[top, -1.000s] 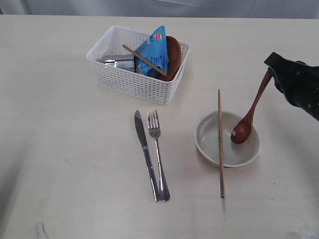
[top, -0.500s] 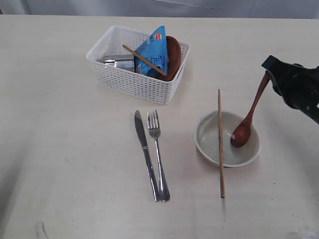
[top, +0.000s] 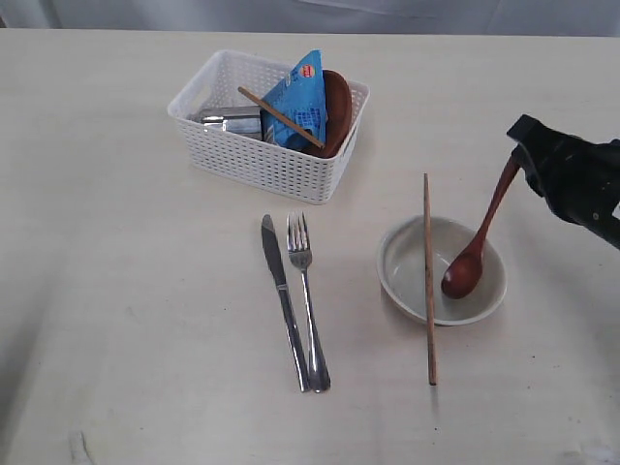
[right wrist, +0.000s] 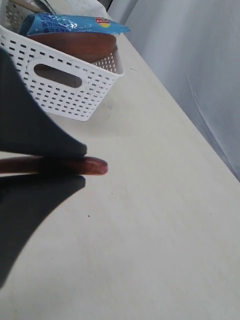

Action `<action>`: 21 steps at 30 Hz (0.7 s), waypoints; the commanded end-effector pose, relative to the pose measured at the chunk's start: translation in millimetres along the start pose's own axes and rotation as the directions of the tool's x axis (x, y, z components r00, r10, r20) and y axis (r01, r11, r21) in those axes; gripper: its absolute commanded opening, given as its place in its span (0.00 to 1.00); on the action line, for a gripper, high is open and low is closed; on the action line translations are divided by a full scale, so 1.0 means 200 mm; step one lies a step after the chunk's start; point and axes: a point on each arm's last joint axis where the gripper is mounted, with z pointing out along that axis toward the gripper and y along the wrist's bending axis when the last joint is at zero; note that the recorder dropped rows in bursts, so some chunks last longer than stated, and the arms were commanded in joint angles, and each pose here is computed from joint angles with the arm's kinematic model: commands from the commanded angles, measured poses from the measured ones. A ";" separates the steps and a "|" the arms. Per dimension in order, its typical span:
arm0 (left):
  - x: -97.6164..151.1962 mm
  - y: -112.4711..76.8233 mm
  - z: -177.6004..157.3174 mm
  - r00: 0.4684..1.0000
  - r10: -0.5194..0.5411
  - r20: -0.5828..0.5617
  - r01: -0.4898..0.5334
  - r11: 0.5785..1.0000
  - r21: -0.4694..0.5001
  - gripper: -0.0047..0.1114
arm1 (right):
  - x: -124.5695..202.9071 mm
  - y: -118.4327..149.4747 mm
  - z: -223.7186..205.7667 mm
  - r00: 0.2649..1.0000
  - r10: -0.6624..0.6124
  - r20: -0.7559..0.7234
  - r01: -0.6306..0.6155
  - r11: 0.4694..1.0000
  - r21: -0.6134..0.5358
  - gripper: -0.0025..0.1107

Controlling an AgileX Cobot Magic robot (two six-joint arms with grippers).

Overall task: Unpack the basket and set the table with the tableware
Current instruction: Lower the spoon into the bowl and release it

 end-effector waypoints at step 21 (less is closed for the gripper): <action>0.00 0.00 0.00 1.000 0.004 0.005 -0.004 1.000 -0.004 0.04 | 0.03 0.00 0.00 0.998 0.022 -0.052 -0.023 1.000 -0.012 0.02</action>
